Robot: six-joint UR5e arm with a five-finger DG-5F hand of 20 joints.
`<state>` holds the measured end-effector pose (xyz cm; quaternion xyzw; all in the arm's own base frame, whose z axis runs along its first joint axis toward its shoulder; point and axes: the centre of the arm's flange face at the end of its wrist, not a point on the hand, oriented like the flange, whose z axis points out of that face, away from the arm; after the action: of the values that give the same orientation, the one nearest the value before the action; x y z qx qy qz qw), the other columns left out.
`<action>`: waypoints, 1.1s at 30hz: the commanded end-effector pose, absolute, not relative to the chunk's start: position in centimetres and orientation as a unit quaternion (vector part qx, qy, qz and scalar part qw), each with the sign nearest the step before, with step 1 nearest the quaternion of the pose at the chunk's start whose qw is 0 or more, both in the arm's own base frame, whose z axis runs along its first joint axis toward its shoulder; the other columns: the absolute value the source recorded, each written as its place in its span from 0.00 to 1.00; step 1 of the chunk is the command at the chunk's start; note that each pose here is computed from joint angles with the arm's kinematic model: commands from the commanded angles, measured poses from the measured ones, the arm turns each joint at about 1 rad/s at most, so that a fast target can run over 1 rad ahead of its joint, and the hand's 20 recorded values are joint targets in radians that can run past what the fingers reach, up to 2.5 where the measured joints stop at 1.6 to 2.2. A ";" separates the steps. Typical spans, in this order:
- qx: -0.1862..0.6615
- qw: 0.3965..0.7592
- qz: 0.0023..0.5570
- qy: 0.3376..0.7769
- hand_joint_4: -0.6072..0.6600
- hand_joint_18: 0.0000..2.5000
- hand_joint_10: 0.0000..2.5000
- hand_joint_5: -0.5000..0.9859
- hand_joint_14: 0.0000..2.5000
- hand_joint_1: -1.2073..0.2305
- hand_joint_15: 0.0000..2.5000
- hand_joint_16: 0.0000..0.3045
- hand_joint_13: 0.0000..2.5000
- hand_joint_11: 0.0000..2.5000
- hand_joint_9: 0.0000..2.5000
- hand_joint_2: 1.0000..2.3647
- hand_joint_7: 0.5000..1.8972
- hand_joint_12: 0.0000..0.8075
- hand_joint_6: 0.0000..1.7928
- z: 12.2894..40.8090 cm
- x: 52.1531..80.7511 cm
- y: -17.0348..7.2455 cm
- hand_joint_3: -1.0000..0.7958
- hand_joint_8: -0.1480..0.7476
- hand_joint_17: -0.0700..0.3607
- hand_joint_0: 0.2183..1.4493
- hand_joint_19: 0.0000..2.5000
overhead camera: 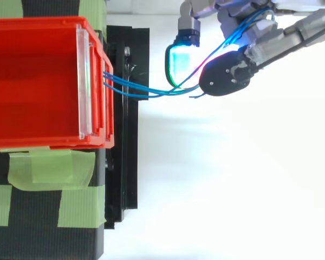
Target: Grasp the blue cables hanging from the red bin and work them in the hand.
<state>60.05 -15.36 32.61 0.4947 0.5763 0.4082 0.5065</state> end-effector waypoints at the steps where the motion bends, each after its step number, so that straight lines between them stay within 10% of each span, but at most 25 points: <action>1: 0.498 0.504 0.414 0.572 0.55 0.36 1.00 0.50 1.00 0.33 0.44 0.17 0.24 0.91 0.13 0.07 0.55 0.55 0.11 32.9 59.9 -15.3 0.81 0.59 0.43 0.88 0.51; 33: 0.510 0.494 0.411 0.571 0.53 0.35 1.00 0.51 1.00 0.33 0.45 0.17 0.23 0.91 0.13 0.03 0.56 0.55 0.11 36.8 59.2 -15.7 0.81 0.58 0.44 0.90 0.50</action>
<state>59.37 -15.65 36.67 0.5081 0.5710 0.4115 0.4964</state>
